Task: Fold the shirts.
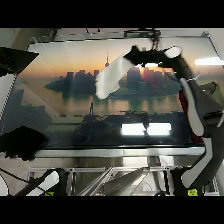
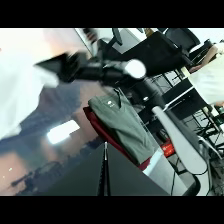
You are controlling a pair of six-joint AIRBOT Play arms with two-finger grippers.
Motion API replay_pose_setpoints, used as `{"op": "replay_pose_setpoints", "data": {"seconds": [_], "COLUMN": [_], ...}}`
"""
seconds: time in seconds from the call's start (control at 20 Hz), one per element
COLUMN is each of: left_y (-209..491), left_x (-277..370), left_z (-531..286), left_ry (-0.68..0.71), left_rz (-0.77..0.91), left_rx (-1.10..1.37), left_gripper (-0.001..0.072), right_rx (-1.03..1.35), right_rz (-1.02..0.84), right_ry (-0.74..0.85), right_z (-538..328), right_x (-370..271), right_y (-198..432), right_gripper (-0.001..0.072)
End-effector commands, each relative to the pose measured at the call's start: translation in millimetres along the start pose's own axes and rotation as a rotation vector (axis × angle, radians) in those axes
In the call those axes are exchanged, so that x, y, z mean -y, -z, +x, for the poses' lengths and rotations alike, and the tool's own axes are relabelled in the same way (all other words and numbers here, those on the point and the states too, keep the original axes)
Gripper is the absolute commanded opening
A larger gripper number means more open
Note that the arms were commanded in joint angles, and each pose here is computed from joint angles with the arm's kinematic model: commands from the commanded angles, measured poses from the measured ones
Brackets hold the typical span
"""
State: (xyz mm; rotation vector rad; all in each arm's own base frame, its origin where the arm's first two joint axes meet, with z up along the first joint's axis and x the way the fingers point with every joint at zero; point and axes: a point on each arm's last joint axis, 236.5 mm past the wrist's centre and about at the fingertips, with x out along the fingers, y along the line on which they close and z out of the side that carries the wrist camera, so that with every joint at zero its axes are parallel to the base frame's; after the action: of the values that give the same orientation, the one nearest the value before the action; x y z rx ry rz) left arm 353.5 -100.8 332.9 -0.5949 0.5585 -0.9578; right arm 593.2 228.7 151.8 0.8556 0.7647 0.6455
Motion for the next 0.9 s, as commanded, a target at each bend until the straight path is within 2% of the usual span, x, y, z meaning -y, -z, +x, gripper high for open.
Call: {"op": "replay_pose_setpoints", "data": {"seconds": [0.0, 0.1, 0.25, 0.35, 0.5, 0.55, 0.65, 0.85], "left_y": [6, 10, 12, 12, 13, 13, 13, 21], "left_x": [2, 4, 5, 5, 5, 6, 6, 9], "left_z": [0, 0, -1, -1, -1, -1, -1, -1], "left_ry": [0.011, 0.019, 0.023, 0.023, 0.024, 0.024, 0.025, 0.040], "left_rz": [0.000, 0.000, 0.000, 0.000, 0.000, 0.000, 0.000, 0.001], "left_rx": [-0.025, -0.042, -0.052, -0.052, -0.053, -0.054, -0.055, -0.088], "left_gripper": [0.0013, 0.0012, 0.0012, 0.0012, 0.0012, 0.0012, 0.0012, 0.0012], "right_rx": [0.295, 0.425, 0.513, 0.538, 0.511, 0.476, 0.391, 0.308], "right_rz": [0.128, 0.222, 0.341, 0.399, 0.599, 0.645, 0.697, 0.794], "right_ry": [0.078, 0.173, 0.358, 0.622, 1.205, 1.328, 1.417, 1.457], "right_z": [-120, -200, -306, -374, -489, -510, -519, -501], "right_x": [-7, 5, 29, 63, 121, 129, 146, 195], "right_y": [-99, -129, -127, -99, -6, 22, 62, 128], "right_gripper": [0.0015, 0.0016, 0.0017, 0.0016, 0.0015, 0.0015, 0.0016, 0.0016]}}
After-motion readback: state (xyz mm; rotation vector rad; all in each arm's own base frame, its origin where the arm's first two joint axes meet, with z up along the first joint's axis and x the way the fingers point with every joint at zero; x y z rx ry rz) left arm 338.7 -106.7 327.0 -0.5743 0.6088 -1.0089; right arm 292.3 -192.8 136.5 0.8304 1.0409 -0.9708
